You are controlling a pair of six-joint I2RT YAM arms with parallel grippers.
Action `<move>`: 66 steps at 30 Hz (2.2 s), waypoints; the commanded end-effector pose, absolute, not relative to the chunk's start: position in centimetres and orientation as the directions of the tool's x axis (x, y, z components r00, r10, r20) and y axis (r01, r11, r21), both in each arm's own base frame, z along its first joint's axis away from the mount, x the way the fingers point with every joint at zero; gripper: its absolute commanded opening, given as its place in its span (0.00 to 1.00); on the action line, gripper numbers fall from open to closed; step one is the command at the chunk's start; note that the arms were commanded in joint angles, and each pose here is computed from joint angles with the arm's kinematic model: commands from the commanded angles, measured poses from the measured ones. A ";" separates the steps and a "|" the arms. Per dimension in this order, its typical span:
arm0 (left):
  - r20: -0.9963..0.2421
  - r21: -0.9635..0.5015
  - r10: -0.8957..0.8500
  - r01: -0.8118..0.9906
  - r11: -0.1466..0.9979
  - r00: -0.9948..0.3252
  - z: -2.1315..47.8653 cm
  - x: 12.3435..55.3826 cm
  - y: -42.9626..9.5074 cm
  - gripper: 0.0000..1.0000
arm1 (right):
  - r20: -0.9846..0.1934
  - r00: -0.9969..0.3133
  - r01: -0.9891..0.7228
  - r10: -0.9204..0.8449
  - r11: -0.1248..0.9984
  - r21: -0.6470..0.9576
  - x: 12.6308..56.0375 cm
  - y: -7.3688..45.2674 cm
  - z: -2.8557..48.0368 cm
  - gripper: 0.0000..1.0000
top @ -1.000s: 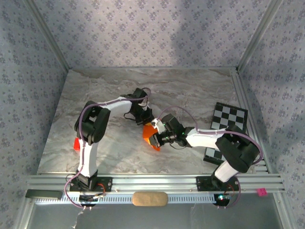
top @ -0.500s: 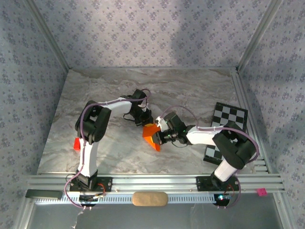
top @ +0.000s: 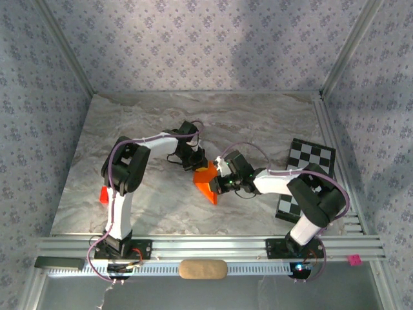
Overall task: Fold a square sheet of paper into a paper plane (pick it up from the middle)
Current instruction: Third fold the triangle at the center of the table.
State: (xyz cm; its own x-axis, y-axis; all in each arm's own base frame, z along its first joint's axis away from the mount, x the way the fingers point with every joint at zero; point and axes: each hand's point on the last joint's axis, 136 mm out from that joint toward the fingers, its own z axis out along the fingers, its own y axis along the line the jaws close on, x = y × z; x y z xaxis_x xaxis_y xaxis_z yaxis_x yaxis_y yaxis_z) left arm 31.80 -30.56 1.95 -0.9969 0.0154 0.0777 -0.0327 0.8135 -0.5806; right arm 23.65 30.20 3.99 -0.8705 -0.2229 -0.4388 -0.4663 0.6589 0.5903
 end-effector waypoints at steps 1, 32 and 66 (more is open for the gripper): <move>0.110 -0.522 0.003 -0.055 0.851 -0.994 0.5 30.7 -29.3 0.10 | -0.409 -0.887 -0.430 -0.216 0.710 0.557 24.4 29.6 3.2 0.00; 0.113 -0.524 0.003 -0.057 0.850 -0.994 0.4 30.7 -29.3 0.09 | -0.393 -0.892 -0.416 -0.223 0.744 0.522 25.0 29.2 2.7 0.00; 0.115 -0.528 0.003 -0.058 0.847 -0.993 0.5 30.6 -29.4 0.08 | -0.364 -0.899 -0.405 -0.243 0.777 0.482 24.6 28.8 1.3 0.00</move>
